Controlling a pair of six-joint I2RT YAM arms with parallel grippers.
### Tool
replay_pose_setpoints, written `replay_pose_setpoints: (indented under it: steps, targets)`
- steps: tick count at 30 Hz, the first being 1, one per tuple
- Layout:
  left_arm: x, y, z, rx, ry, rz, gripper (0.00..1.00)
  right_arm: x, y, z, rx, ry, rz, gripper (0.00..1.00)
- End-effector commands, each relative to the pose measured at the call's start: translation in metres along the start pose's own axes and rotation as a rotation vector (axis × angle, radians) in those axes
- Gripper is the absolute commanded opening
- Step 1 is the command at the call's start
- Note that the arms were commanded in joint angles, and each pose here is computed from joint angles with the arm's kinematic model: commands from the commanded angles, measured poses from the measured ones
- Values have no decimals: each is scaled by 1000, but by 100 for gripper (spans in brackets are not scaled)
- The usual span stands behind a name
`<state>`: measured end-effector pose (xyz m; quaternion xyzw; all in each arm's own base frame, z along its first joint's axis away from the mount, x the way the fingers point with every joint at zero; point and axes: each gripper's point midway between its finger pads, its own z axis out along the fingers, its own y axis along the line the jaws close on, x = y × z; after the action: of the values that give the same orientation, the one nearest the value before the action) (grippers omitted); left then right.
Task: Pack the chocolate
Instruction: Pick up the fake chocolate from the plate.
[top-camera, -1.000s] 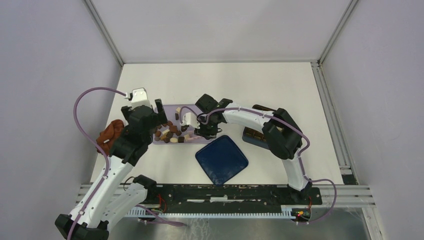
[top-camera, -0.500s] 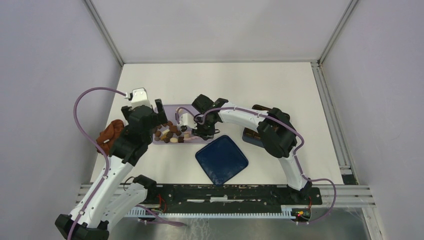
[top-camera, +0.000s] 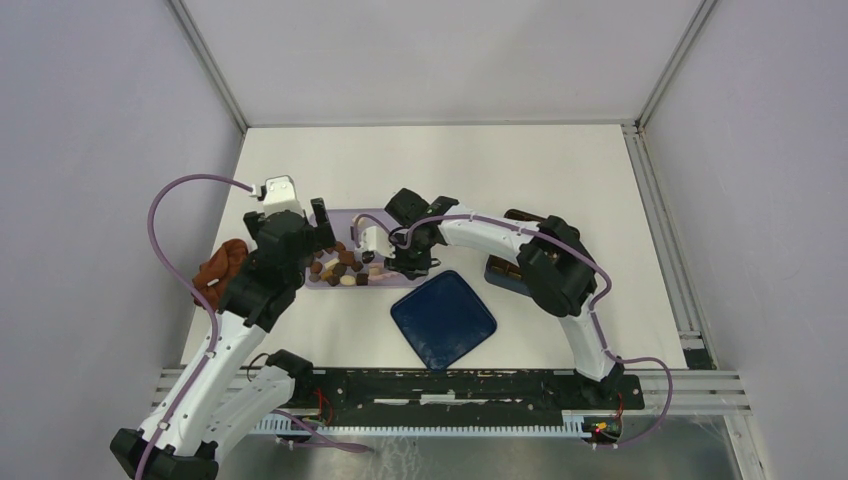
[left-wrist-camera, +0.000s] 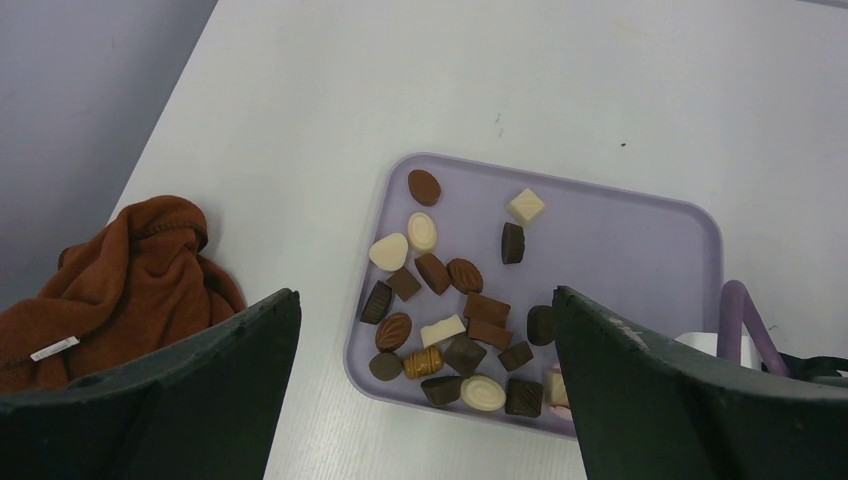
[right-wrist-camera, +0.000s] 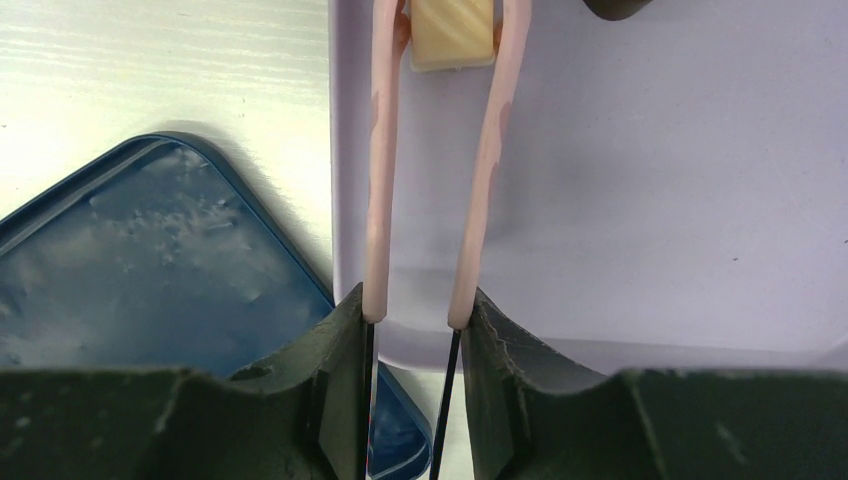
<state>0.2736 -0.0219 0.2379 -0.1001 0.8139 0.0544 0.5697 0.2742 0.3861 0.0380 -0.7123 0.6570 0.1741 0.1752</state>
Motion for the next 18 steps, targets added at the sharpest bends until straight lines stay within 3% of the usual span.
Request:
replay_pose_setpoints:
  steps: [1,11,18]
  targets:
    - [-6,2,2,-1,-28,29,100,-21,-6,-30,56,-74,-16,16]
    - [-4,2,4,-3,-22,33,100,-23,-9,-56,61,-142,11,14]
    - [-4,1,5,0,-20,35,100,-13,-8,-105,114,-222,30,14]
